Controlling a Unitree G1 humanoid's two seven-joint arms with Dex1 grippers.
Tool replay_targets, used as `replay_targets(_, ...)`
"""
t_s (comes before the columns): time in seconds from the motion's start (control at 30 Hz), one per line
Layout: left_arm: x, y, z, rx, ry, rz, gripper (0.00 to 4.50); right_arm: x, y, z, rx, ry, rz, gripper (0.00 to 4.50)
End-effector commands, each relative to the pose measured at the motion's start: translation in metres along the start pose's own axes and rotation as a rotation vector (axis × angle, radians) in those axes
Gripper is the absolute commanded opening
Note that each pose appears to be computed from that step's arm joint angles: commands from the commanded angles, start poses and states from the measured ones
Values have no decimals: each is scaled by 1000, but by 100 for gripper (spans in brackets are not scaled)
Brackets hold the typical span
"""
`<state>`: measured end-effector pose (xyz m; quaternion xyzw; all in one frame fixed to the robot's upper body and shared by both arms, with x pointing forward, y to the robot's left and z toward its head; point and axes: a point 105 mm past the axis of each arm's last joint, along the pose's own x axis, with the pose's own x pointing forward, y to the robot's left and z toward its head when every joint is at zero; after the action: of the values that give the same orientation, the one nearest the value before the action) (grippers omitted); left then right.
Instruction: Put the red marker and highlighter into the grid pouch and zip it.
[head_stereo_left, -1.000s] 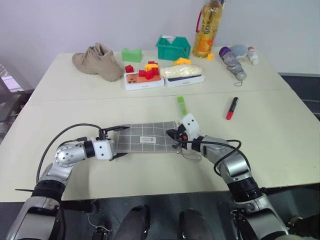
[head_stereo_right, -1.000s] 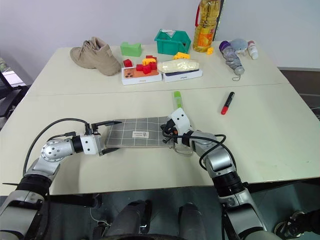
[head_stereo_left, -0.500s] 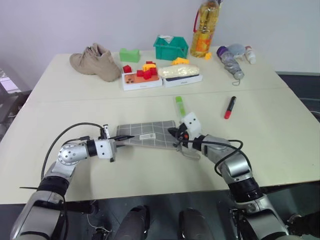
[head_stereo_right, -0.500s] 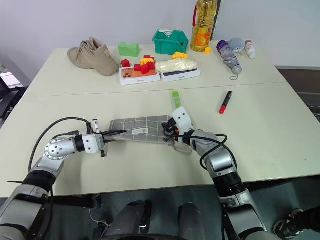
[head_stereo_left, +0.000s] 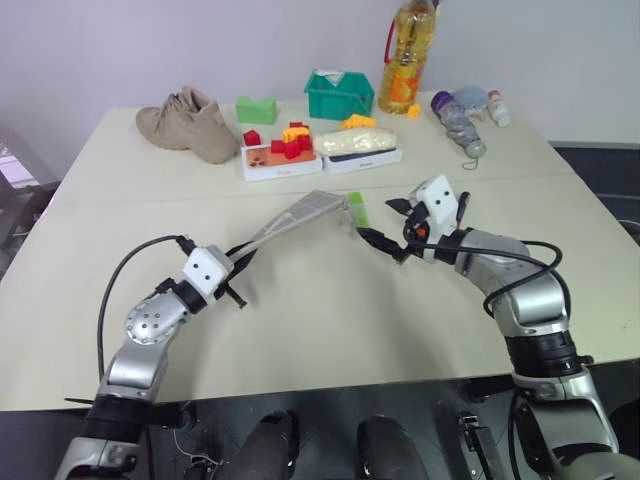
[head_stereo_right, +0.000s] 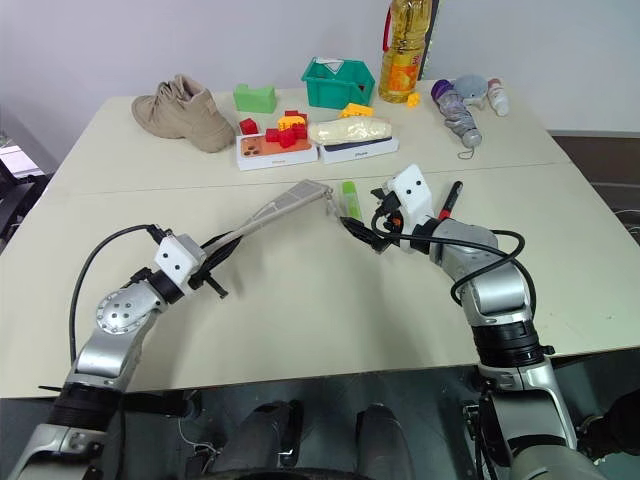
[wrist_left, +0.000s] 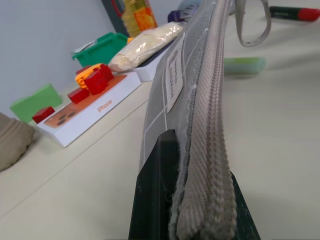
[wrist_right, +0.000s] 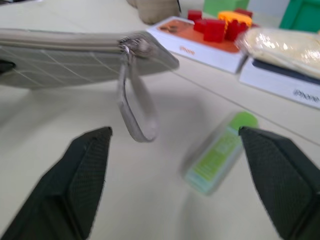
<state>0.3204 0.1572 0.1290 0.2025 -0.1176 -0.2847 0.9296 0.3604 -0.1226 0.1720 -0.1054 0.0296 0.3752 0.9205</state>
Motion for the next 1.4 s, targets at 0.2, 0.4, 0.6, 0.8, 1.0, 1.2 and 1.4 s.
replay_targets(0.2,-2,-6,16,39,-17,18,0,17,9,12,65,-79,-34,429)
replay_targets(0.4,-2,-13,17,32,-18,11,0,29,15,15,104,-92,-29,338)
replay_targets(0.6,-2,-15,17,30,-17,18,0,33,20,16,111,-103,-15,29)
replay_targets(0.8,6,-22,14,30,3,50,0,35,51,19,17,-84,104,6)
replay_targets(1.0,24,-27,17,8,9,96,0,34,93,21,-138,-52,273,6)
replay_targets(1.2,40,-32,19,-14,12,117,0,35,131,25,-211,-46,437,6)
replay_targets(1.4,45,-47,26,-10,-23,72,0,45,137,31,-234,-45,428,6)
